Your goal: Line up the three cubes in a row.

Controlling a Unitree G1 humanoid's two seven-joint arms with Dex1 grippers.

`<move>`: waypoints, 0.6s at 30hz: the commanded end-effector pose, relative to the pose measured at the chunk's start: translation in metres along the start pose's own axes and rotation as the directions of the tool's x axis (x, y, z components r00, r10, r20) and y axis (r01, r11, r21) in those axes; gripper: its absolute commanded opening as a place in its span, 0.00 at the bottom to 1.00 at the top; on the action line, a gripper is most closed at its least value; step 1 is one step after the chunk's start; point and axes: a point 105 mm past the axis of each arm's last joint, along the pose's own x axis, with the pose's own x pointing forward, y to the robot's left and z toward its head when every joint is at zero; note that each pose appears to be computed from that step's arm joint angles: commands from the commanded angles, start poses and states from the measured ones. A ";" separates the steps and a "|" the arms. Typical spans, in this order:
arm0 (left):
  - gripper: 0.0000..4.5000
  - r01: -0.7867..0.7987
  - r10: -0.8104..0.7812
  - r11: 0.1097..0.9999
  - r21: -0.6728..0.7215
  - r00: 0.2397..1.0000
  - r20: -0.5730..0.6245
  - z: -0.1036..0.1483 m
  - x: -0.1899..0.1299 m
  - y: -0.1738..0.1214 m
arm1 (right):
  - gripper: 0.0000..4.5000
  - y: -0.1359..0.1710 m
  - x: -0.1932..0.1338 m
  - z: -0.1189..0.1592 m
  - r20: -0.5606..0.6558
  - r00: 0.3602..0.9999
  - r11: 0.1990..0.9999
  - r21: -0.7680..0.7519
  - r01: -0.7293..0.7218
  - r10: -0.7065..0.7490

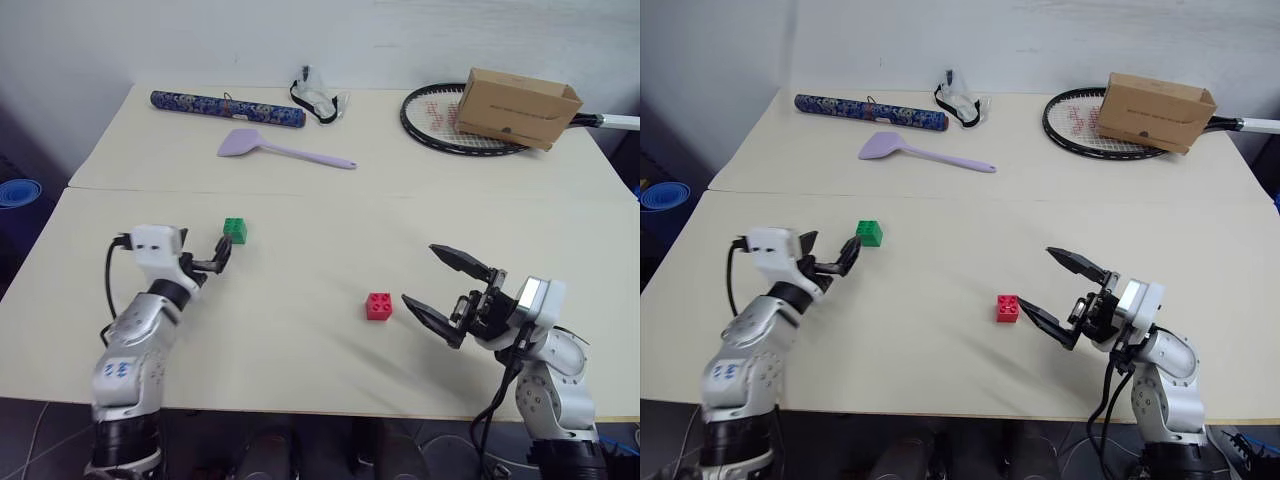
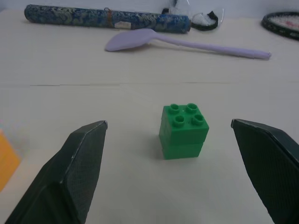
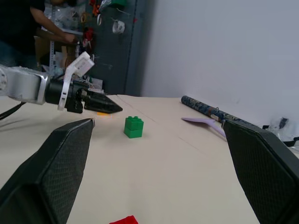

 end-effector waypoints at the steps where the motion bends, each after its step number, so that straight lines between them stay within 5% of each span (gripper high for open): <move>1: 1.00 -0.047 0.046 0.998 0.039 0.999 0.024 -0.002 0.012 -0.009 | 0.99 0.006 0.002 0.011 0.034 0.999 1.000 -0.029 -0.003 0.004; 8: 1.00 -0.009 0.010 1.000 -0.017 0.999 0.040 -0.007 0.035 -0.043 | 0.99 0.013 -0.004 0.005 0.016 1.000 1.000 -0.003 0.001 -0.001; 16: 1.00 -0.028 0.028 1.000 -0.001 0.999 0.046 -0.005 0.046 -0.049 | 0.99 0.017 -0.024 -0.012 -0.009 1.000 1.000 0.020 0.003 -0.003; 18: 0.91 -0.028 0.028 1.000 0.003 0.998 0.065 -0.002 0.048 -0.052 | 1.00 0.020 -0.030 -0.017 -0.022 1.000 1.000 0.027 -0.001 0.001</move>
